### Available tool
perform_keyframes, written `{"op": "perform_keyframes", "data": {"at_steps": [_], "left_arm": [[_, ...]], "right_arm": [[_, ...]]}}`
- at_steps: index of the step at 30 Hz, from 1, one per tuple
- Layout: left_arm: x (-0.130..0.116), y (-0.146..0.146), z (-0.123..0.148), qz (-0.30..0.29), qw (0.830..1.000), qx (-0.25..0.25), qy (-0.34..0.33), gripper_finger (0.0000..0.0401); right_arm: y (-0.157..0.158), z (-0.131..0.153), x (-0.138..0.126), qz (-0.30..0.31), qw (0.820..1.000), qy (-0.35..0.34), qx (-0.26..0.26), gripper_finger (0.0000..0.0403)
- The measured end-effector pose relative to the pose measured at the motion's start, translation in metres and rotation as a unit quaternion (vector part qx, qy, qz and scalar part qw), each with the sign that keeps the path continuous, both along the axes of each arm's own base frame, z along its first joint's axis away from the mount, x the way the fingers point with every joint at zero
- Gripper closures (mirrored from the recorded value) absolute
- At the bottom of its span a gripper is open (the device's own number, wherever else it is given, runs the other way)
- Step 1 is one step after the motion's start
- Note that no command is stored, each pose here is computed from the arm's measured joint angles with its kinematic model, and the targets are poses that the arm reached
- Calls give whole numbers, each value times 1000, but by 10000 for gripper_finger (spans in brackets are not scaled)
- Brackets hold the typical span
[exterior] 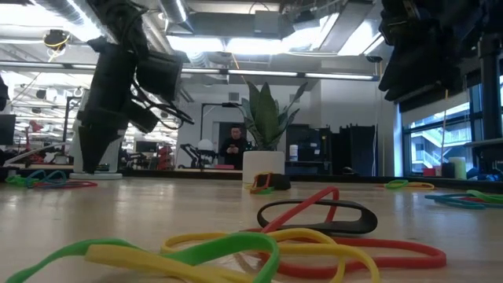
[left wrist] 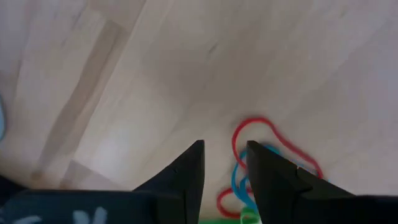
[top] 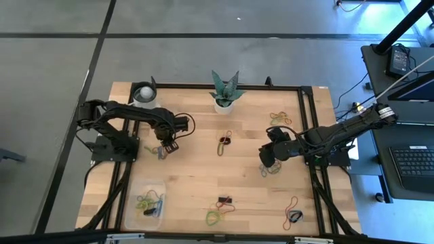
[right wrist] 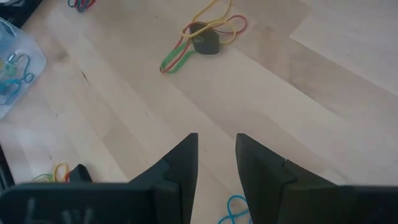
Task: Pick and place rubber bands into bin
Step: Put the red rubber band into the transparent bin
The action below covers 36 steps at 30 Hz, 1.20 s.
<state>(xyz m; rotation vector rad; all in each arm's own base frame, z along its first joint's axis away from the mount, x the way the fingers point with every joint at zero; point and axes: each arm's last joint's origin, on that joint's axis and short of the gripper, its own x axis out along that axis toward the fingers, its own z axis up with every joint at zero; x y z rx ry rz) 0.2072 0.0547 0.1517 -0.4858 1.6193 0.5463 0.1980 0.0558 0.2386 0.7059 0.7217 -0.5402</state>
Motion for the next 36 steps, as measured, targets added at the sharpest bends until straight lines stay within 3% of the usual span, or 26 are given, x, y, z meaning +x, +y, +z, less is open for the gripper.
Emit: {"op": "perform_keyframes", "data": {"at_steps": [12,21,28,36], "left_arm": [[-9,-2,-20,1,1000,1,-19,325],[-6,-2,-13,7,1000,-17,-9,396],[10,-2,33,-2,1000,-12,27,399],[35,-22,112,-31,999,21,-4,399]], "right_arm": [[1,1,2,3,1000,-10,7,291],[1,1,2,7,1000,-8,11,291],[1,1,1,8,1000,-6,10,291],[1,0,0,19,1000,3,-2,291]]}}
